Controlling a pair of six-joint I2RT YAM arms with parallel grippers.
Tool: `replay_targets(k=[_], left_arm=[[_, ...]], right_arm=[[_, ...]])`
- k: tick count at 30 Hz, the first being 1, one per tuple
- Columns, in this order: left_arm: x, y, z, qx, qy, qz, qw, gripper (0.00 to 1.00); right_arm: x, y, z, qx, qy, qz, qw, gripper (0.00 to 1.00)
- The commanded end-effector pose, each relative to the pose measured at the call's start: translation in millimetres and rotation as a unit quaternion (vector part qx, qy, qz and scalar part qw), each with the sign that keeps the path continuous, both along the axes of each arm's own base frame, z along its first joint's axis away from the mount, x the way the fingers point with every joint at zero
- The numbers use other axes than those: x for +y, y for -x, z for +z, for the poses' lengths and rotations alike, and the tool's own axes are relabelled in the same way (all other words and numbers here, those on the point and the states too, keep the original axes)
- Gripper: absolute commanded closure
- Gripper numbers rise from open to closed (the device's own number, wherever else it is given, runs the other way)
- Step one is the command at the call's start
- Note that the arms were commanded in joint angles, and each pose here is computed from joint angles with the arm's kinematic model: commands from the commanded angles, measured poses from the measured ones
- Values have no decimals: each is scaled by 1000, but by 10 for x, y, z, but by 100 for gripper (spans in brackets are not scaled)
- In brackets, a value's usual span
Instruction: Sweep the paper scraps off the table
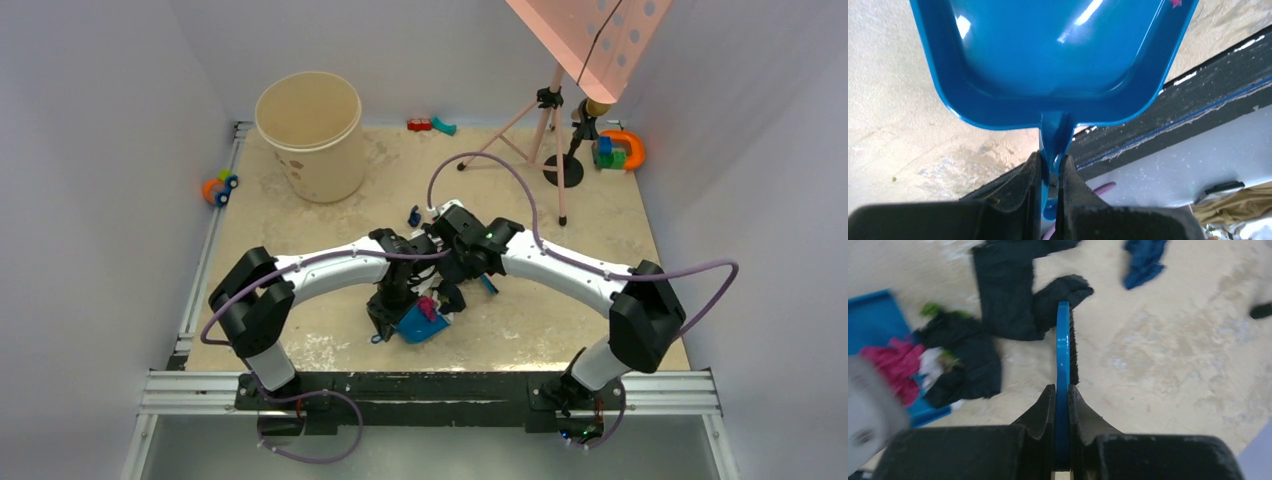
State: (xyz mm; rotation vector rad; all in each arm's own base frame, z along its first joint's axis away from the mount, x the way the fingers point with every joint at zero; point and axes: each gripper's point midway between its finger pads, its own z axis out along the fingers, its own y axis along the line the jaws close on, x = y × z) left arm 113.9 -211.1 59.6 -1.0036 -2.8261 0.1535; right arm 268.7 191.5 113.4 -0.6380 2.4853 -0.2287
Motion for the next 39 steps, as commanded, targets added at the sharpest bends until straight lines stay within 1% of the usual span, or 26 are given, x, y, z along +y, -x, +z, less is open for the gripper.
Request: replay_targets(k=[1, 4, 8, 9, 11, 14, 16, 18, 21, 23, 28, 30, 31, 35, 37, 38, 39], left_arm=[[-144, -85, -7, -11, 18, 5, 1000, 100], [-167, -101, -35, -14, 20, 8, 1000, 100], [-207, -138, -89, -22, 30, 21, 999, 100], [-217, -147, -102, -24, 32, 24, 999, 100], [-233, -171, -131, -29, 33, 32, 998, 100], [-273, -200, -155, -37, 41, 50, 997, 100], [-278, -211, -170, -42, 42, 65, 996, 100], [-239, -246, -186, -51, 34, 90, 994, 100], [-167, -252, -227, -53, 19, 109, 992, 100], [-134, -254, -249, -53, 15, 117, 992, 100], [-137, -282, -248, -56, 32, 131, 989, 100], [-143, -288, -225, -58, 36, 128, 989, 100], [-141, -292, -215, -59, 36, 125, 990, 100], [-122, -314, -197, -62, 30, 115, 991, 100], [-125, -331, -190, -63, 31, 112, 991, 100], [-127, -341, -185, -63, 32, 111, 991, 100], [-136, -354, -181, -64, 34, 111, 991, 100]], right_arm=[[611, 285, 101, 21, -117, 117, 986, 100], [844, 549, 244, 45, -203, 183, 961, 100], [902, 810, 476, 54, -264, 229, 935, 100], [908, 858, 544, 55, -277, 233, 931, 100], [839, 843, 641, 41, -278, 218, 935, 100], [644, 732, 737, 15, -248, 174, 953, 100], [444, 587, 791, -12, -211, 128, 969, 100], [255, 422, 860, -44, -175, 85, 980, 100], [72, 156, 1005, -89, -147, 52, 984, 100], [-64, -51, 1083, -114, -116, 29, 986, 100], [-412, -608, 1022, -146, 8, -36, 989, 100], [-484, -798, 927, -145, 55, -57, 986, 100], [-497, -904, 805, -135, 78, -63, 986, 100], [-396, -1171, 525, -107, 124, -61, 985, 100], [-258, -1240, 370, -83, 118, -41, 989, 100], [-138, -1232, 292, -65, 99, -14, 993, 100], [44, -1187, 223, -44, 60, 22, 997, 100]])
